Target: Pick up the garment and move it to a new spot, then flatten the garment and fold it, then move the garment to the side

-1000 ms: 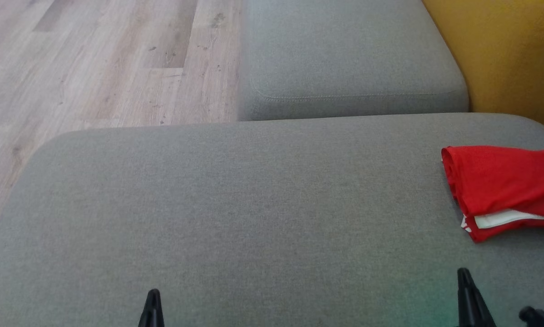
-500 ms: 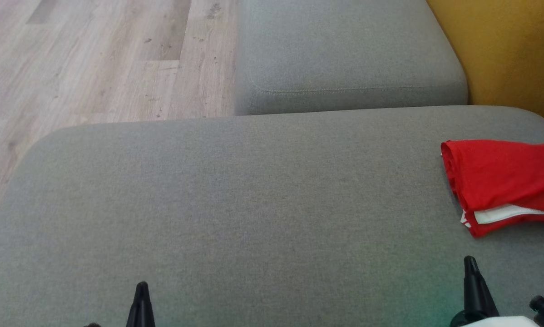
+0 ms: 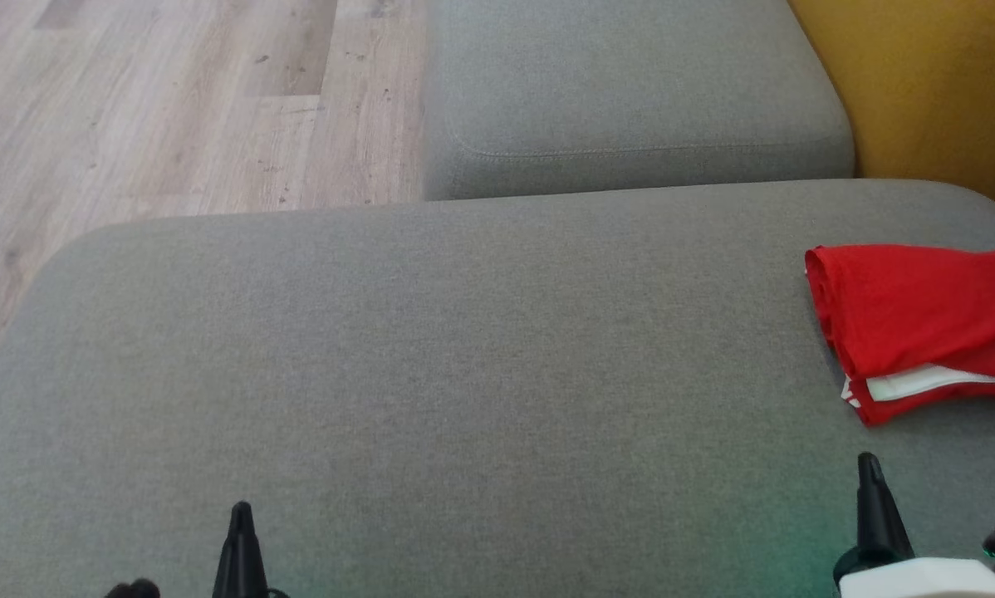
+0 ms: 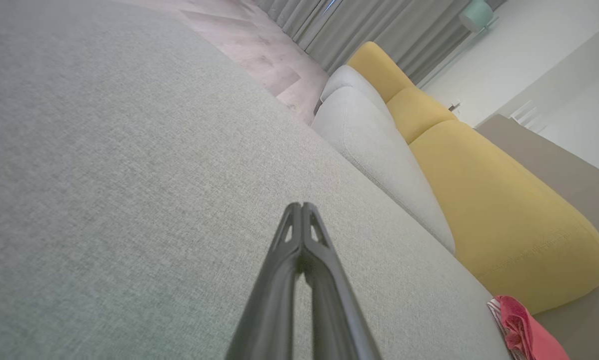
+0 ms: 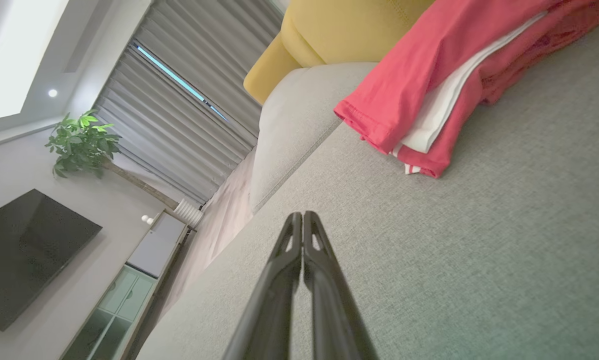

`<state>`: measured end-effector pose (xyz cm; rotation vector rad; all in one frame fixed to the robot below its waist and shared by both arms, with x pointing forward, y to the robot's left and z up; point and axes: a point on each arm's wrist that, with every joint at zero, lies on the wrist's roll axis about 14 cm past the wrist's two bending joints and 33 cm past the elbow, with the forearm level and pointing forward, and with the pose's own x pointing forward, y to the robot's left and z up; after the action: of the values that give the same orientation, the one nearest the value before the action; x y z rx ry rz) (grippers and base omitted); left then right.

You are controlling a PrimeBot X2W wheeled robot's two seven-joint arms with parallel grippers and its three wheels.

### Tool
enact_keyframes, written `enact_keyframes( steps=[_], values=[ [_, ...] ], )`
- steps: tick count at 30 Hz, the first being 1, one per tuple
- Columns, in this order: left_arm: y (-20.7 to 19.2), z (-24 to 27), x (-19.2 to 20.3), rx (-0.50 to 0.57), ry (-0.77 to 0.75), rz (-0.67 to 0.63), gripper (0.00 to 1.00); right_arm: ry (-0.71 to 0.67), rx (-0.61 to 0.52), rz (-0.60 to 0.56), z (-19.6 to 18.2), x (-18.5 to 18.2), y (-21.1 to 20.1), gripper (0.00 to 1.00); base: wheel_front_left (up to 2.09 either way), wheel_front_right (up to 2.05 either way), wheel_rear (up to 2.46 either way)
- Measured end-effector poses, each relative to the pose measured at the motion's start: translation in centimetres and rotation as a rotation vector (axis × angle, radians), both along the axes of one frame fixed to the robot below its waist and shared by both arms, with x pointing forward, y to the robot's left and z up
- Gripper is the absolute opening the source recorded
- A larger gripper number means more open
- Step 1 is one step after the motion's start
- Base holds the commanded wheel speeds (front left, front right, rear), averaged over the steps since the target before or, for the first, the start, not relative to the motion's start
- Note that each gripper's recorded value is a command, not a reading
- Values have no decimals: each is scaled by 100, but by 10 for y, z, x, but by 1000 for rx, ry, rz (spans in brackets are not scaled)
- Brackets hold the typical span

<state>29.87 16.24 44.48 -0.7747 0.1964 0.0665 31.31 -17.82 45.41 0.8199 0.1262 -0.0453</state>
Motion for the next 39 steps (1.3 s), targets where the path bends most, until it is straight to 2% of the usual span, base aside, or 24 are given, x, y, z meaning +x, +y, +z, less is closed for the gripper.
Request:
enact_keyframes(
  steps=[39],
  values=[
    [14, 11, 41, -461, -8, 72, 0, 2, 443, -95, 7, 33, -17, 0, 0, 0, 0]
  ],
)
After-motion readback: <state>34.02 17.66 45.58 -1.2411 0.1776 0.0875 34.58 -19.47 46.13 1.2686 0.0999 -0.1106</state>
